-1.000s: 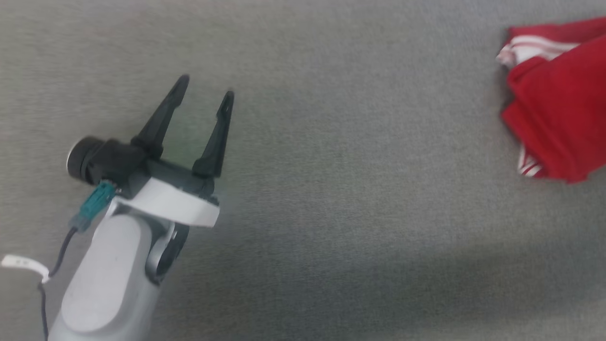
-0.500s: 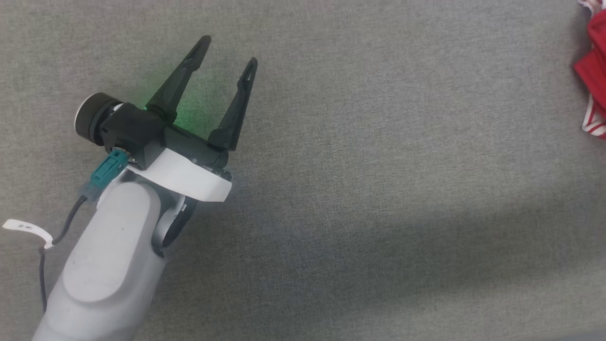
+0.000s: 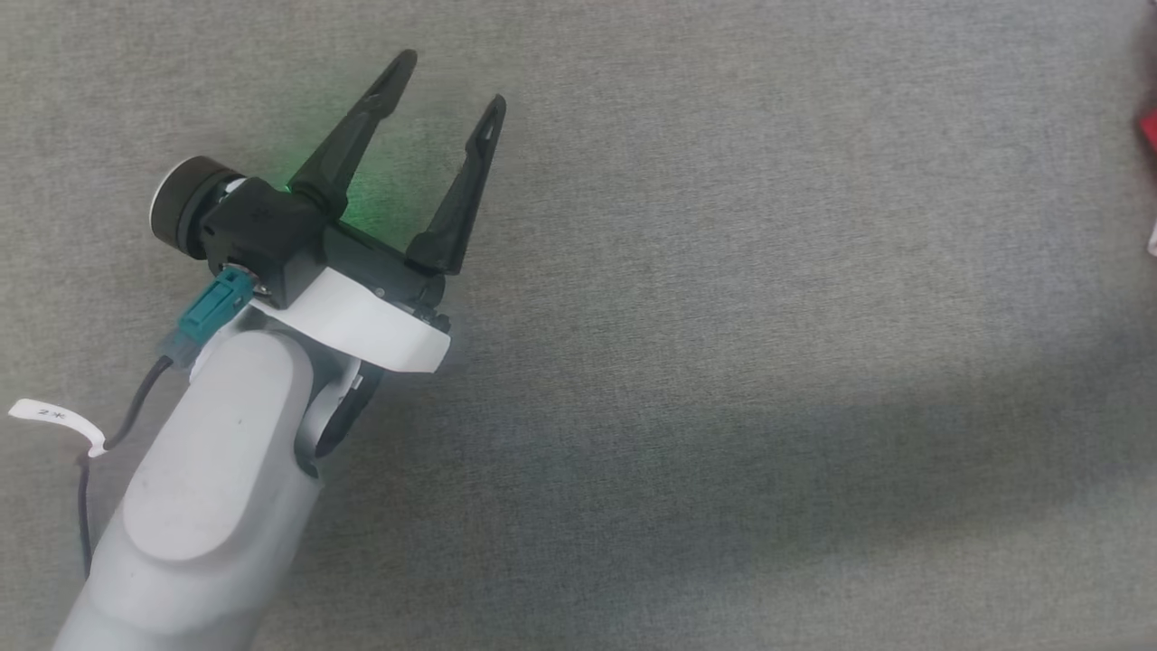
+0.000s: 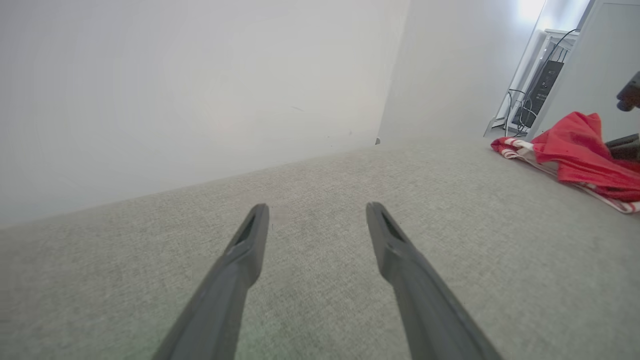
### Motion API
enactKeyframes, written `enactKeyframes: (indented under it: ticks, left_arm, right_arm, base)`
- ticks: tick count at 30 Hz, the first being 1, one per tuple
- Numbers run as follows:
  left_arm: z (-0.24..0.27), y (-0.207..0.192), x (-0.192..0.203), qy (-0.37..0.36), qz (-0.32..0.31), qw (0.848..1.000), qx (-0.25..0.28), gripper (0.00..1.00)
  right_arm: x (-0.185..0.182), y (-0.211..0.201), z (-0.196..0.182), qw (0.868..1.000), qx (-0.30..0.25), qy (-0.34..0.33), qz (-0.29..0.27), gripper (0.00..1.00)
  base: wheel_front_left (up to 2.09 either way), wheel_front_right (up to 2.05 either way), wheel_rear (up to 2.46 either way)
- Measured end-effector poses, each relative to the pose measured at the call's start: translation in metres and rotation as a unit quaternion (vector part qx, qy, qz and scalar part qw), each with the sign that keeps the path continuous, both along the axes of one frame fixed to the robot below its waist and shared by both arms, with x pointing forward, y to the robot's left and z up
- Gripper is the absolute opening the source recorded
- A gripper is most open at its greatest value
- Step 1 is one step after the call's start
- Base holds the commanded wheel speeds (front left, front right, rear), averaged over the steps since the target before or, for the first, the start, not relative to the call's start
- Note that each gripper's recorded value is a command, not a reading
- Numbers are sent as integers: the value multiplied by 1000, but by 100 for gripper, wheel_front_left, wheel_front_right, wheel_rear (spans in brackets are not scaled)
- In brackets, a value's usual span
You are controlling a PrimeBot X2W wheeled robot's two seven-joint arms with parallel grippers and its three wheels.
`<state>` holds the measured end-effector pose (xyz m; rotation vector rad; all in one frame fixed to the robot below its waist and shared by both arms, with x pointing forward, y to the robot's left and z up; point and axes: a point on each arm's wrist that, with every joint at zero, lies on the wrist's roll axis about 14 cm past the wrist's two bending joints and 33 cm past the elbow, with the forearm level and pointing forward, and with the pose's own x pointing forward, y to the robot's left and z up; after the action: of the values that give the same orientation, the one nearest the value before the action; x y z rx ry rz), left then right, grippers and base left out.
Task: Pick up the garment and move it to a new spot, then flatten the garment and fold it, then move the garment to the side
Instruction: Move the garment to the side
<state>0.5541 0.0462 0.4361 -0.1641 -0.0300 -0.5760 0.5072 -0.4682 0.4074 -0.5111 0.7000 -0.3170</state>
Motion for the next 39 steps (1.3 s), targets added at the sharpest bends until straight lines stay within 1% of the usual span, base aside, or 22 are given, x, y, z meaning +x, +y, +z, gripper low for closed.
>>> enactKeyframes:
  ticks: [2, 3, 5, 7, 8, 9, 10, 18, 25, 29, 33, 39]
  left_arm:
    - [1, 2, 1, -1, 2, 1000, 1, 100]
    - [1, 3, 1, -1, 4, 1000, 1, 100]
    - [2, 5, 1, -2, 6, 1000, 1, 100]
    - [5, 8, 2, -4, 11, 1000, 2, 100]
    - [6, 9, 3, -6, 12, 1000, 2, 100]
    - [7, 10, 2, -7, 14, 1000, 2, 100]
    - [9, 12, 2, -8, 16, 1000, 2, 100]
    - [24, 24, -8, -14, 35, 999, 2, 100]
    - [42, 43, -24, -20, 64, 998, 4, 100]
    - [52, 58, -36, -22, 85, 996, 7, 100]
    - [61, 74, -52, -24, 109, 994, 9, 100]
    - [75, 104, -80, -29, 152, 988, 16, 100]
  right_arm:
    - [2, -1, 0, 1000, 1, -1, -3, 0]
    - [2, -1, 0, 1000, -1, -1, -4, 2]
    - [3, -2, 2, 1000, -1, -4, -6, 27]
    - [4, -5, 6, 1000, -6, -6, -8, 49]
    - [4, -6, 8, 1000, -6, -8, -10, 86]
    - [5, -5, 10, 1000, -8, -12, -8, 96]
    - [5, -5, 13, 1000, -7, -16, -8, 100]
    - [11, -2, 43, 998, -7, -66, 0, 100]
    - [25, 27, 69, 990, 20, -136, 30, 100]
    - [28, 50, 80, 984, 35, -167, 55, 100]
    - [27, 78, 81, 978, 57, -183, 80, 100]
    - [25, 123, 90, 965, 91, -215, 122, 100]
  base:
    - [0, 0, 0]
    - [0, 0, 0]
    - [0, 0, 0]
    - [0, 0, 0]
    - [0, 0, 0]
    - [0, 0, 0]
    - [0, 0, 0]
    - [0, 0, 0]
    - [0, 0, 0]
    - [0, 0, 0]
    - [0, 0, 0]
    - [0, 0, 0]
